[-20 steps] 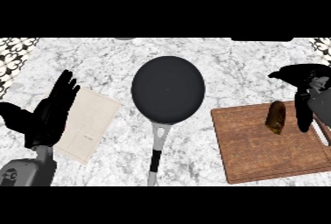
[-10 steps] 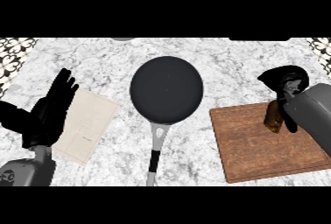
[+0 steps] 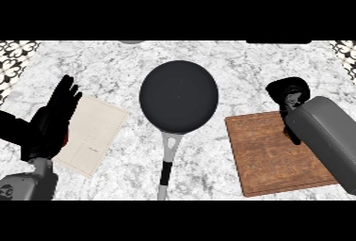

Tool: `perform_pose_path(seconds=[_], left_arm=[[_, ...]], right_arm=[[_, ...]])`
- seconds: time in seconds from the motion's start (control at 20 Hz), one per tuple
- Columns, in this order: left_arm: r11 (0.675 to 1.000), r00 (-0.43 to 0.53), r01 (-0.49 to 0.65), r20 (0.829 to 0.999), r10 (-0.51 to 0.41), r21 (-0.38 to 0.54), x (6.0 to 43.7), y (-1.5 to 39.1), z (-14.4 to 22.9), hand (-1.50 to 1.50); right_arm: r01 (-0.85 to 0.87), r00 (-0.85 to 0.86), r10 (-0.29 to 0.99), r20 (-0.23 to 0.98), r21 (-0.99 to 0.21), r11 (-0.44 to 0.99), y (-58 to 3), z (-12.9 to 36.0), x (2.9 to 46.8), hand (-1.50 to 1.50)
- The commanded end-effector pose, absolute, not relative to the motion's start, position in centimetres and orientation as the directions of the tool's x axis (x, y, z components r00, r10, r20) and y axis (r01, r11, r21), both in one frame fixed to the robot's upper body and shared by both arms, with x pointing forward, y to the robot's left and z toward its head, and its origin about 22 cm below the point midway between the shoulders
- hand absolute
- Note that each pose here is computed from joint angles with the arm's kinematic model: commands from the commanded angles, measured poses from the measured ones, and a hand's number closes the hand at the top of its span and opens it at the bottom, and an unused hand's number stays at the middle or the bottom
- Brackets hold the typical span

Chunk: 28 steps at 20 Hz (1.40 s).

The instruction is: Pick the sweet potato from the cutting board and place it in the pan

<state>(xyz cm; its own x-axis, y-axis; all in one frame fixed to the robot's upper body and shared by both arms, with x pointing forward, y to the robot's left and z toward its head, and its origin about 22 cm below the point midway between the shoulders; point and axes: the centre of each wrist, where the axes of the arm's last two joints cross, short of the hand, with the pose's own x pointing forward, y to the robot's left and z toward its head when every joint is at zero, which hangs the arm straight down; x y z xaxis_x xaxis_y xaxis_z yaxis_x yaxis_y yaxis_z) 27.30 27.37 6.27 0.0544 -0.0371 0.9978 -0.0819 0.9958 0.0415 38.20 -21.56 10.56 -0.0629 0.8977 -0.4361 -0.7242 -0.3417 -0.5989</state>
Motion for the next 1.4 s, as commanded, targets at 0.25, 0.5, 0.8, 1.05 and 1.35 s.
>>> perform_pose_path(seconds=[0.25, 0.5, 0.8, 1.05, 1.35], left_arm=[[0.993, 0.053, -0.11, 0.998, -0.045, 0.05, 27.9, 28.7, 5.7, 0.0], [0.997, 0.046, -0.079, 0.999, -0.024, 0.028, 28.7, 27.6, 6.8, 0.0], [0.997, 0.059, -0.079, 0.998, -0.018, 0.023, 28.9, 28.0, 6.6, 0.0], [0.996, 0.06, -0.083, 0.998, -0.024, 0.029, 27.5, 26.5, 5.8, 0.0], [0.996, 0.065, -0.087, 0.998, -0.026, 0.031, 28.0, 27.8, 4.9, 0.0]], right_arm=[[-0.761, -0.02, 0.847, -0.531, -0.541, -0.358, -22.1, 8.4, 38.6, -1.5], [-0.752, -0.022, 0.876, -0.483, -0.57, -0.332, -22.6, 6.7, 39.6, -1.5], [-0.776, -0.038, 0.861, -0.508, -0.528, -0.345, -27.9, 3.6, 38.6, -1.5], [-0.766, -0.011, 0.875, -0.484, -0.558, -0.319, -26.6, 3.9, 39.6, -1.5], [-0.78, -0.003, 0.889, -0.459, -0.555, -0.289, -28.5, 1.7, 39.3, -1.5]])
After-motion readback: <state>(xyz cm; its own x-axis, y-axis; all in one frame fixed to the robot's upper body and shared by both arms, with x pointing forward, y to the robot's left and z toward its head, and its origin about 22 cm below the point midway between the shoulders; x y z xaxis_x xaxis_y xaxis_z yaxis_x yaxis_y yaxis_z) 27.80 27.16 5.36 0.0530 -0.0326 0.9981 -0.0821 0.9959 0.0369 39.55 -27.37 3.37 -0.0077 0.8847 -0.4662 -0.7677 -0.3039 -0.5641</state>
